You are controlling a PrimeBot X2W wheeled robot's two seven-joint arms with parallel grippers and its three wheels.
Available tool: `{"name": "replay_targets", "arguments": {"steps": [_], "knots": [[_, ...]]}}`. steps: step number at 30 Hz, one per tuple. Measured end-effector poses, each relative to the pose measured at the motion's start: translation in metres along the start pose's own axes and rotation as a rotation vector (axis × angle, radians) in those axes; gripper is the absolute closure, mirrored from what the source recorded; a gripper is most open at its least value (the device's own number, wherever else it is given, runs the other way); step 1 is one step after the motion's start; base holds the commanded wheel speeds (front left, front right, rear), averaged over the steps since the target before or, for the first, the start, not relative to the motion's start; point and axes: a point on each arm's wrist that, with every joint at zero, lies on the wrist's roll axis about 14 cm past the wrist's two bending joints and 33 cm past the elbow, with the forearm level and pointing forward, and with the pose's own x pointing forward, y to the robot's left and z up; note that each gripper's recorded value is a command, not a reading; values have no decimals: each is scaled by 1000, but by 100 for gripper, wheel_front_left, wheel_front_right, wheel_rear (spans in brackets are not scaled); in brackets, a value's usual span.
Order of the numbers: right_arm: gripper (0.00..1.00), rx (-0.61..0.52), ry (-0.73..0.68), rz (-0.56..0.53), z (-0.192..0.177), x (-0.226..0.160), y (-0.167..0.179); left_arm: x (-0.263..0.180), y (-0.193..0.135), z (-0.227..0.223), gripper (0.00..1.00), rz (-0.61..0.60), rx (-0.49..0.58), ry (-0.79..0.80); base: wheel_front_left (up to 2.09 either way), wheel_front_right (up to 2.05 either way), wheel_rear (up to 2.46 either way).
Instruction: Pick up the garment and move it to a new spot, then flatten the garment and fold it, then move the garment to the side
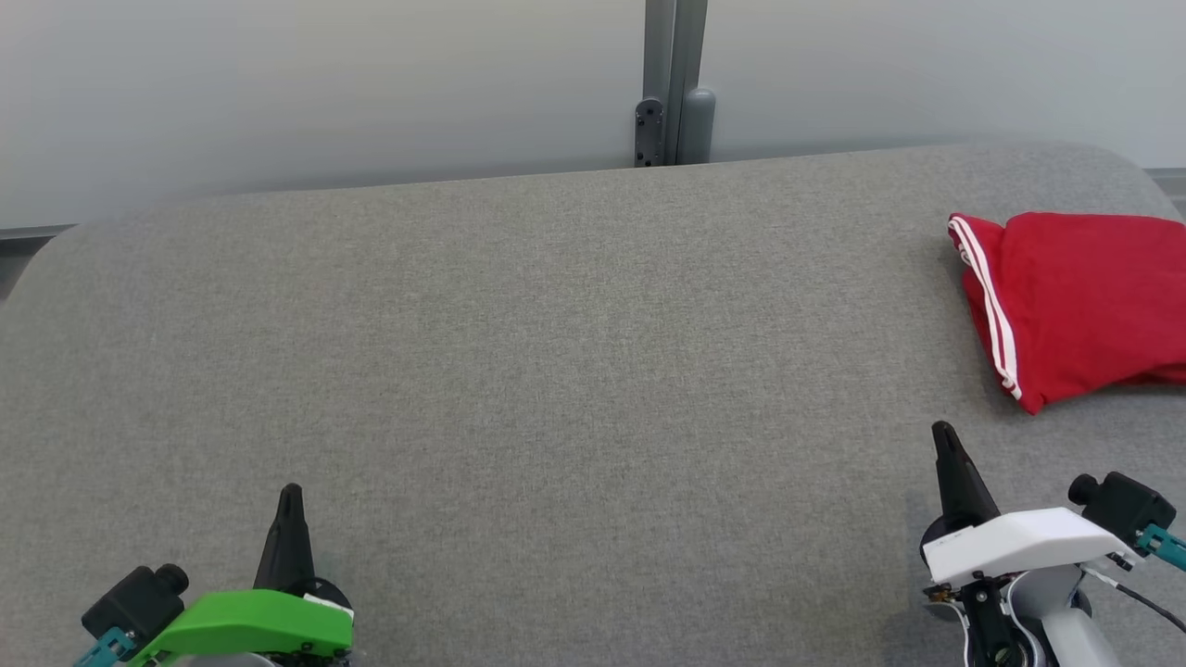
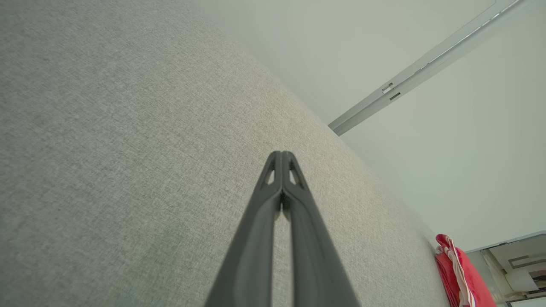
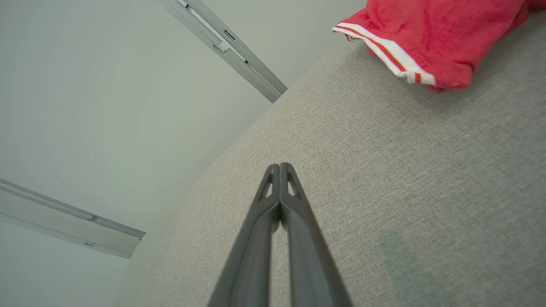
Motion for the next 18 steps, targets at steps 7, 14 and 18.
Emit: {"name": "replay_targets", "arguments": {"steps": [7,14,18], "knots": [[100,90,-1,-9,3,0,-2,2,0,3,100,-2,-87,5,0,0,0],[100,170,-5,-14,6,0,-3,4,-1,6,100,-9,-168,7,0,0,0],[100,215,-6,-14,8,1,-3,6,-3,9,100,-15,-206,5,0,0,0]]}}
